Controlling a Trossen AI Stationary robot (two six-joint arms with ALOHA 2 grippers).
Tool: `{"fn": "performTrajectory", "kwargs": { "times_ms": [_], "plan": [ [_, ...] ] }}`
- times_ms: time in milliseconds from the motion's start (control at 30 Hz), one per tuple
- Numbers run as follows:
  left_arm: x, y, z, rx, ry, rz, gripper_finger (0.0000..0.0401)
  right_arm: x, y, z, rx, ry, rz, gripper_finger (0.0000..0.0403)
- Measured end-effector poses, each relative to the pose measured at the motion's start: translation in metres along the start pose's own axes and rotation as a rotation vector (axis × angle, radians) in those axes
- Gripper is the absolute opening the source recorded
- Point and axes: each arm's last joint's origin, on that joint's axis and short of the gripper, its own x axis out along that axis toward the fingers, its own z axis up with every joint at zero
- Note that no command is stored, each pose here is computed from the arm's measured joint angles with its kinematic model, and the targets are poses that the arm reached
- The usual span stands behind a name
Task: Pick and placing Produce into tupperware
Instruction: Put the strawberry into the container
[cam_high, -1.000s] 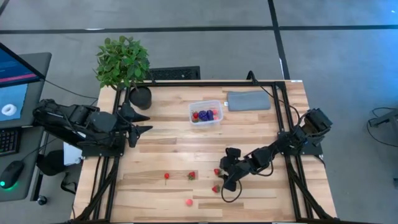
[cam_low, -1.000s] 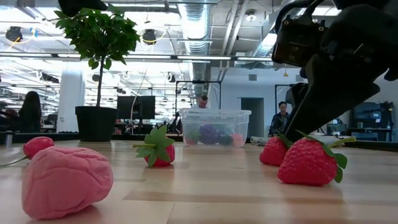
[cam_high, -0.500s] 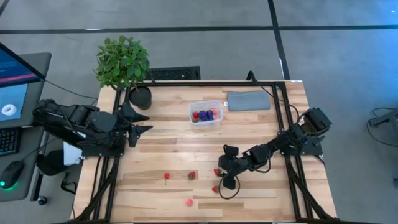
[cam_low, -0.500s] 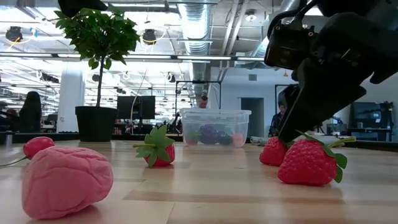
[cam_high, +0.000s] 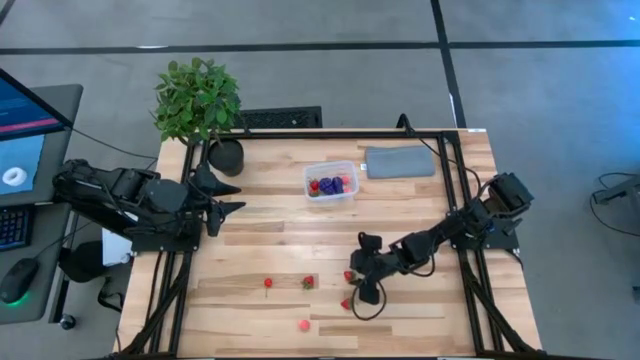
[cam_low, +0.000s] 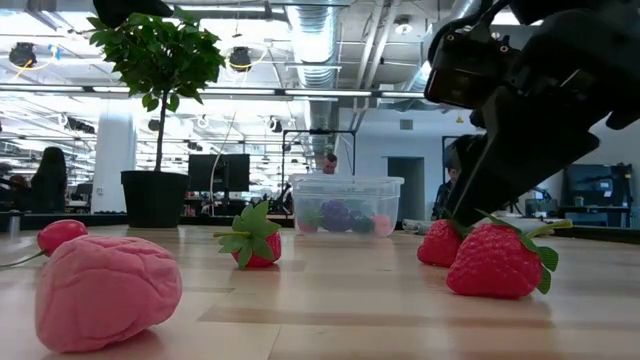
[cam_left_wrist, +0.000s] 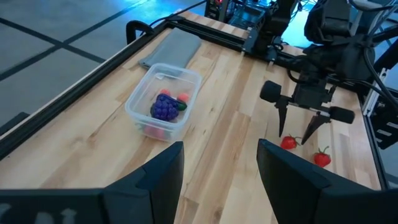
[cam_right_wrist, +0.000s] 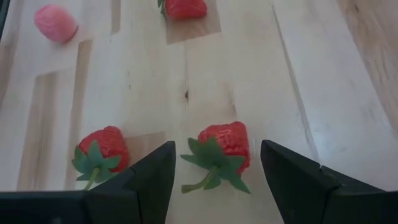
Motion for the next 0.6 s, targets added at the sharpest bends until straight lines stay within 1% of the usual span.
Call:
{"fn": "performTrajectory", "kwargs": {
  "times_ms": [267,600],
  "plan": [
    [0.0000,0.0000,0.0000,-0.002,0.000,0.000,0.0193,-0.0002,-0.0015,0.0061,-0.021,-0.010,0.007,0.0261],
    [0.0000,0.0000,0.0001,-0.003,-0.001,0.000,0.0193,-0.0003,-0.0027,0.0043,-0.039,0.011,-0.011,0.0261]
  ]
}}
